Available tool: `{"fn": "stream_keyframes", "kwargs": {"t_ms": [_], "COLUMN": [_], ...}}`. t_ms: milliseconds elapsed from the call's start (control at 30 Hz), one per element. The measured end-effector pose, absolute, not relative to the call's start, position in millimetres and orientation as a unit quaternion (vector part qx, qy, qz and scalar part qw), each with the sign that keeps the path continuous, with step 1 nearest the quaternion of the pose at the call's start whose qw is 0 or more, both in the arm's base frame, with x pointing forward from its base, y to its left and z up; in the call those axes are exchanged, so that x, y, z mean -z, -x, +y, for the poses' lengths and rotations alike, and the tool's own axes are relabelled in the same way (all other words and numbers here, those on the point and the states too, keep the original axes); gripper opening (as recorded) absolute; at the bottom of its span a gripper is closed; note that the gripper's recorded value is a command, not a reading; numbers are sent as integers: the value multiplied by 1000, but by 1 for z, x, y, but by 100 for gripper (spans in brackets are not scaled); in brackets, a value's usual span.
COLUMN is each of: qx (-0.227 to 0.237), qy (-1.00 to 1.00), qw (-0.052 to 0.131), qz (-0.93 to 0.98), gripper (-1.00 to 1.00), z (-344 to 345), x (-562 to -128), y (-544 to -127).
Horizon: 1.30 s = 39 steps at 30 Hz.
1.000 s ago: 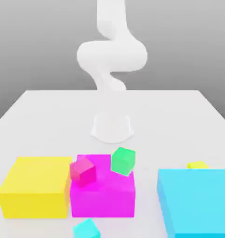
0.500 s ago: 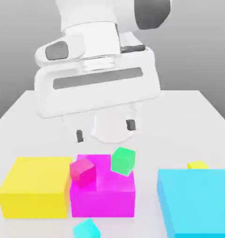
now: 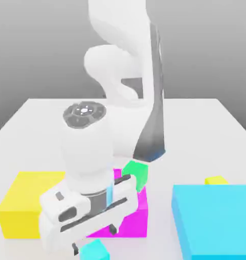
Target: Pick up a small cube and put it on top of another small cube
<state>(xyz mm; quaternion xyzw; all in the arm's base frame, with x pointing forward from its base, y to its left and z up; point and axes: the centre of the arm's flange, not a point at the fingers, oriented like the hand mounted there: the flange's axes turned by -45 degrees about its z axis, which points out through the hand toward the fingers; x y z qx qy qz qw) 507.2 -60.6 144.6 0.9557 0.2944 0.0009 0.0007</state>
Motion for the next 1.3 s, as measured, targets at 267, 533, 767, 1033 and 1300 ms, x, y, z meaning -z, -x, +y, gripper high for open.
{"fn": "stream_keyframes", "kwargs": {"t_ms": [267,533,767,1033,1300], "qx": [0,0,2,1,0], "qy": [-956,-967,-985,-997,-999], "qw": [0,-21,-41,-12,-2], "qz": [294,254,168,71,55], "gripper": [-100,-100,-100,-100,100], "z": [-61,-62,-69,-76,-77], "x": [-133,-218,-275,-334,-282], "y": [-506,-491,-453,-399,-391]}}
